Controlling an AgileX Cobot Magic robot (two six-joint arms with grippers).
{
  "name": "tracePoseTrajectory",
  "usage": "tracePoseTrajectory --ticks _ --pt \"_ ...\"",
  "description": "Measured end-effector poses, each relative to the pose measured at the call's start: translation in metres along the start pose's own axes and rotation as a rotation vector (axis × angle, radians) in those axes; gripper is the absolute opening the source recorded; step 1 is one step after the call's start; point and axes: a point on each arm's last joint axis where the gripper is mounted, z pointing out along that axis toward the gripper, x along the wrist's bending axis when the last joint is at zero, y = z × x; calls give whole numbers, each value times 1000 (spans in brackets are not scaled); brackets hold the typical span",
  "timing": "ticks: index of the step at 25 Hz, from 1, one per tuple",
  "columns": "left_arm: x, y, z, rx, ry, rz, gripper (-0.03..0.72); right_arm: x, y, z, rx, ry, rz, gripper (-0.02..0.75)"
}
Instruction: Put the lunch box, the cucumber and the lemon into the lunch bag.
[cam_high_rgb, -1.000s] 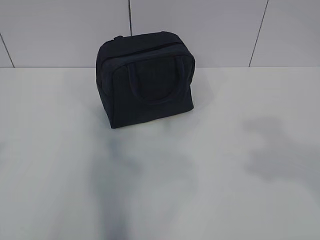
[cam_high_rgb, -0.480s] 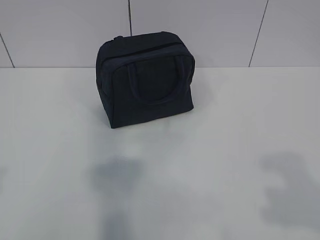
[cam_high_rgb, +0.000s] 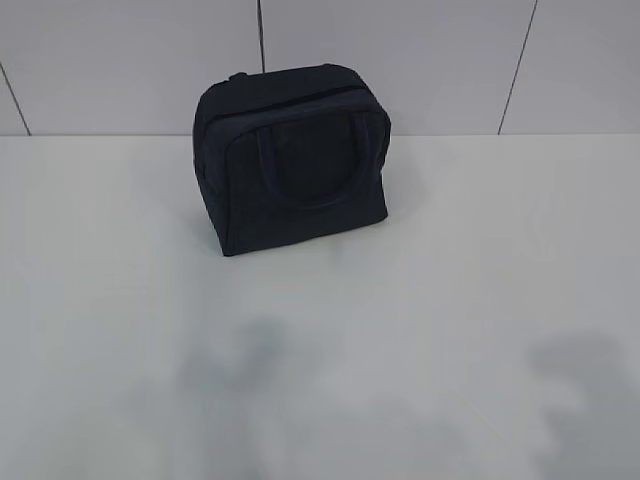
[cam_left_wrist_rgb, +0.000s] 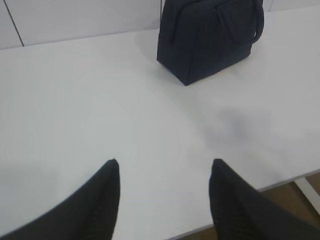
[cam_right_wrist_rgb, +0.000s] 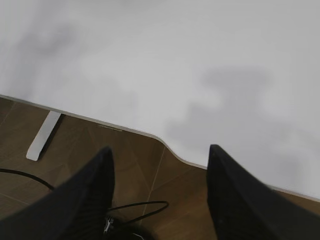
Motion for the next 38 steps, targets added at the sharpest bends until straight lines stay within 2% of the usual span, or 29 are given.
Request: tracePoseTrajectory --ticks 8,13,32,38 --pt "2 -9 5 75 22 10 409 5 -14 -10 -88 -19 -61 441" --pt "2 -10 5 79 22 10 403 8 -28 -7 -122 -20 -69 441" --pt "2 -12 6 95 22 21 361 6 -28 -4 -140 -27 -67 445" --pt "2 -12 6 95 22 21 372 6 -28 -4 -140 -27 -67 498"
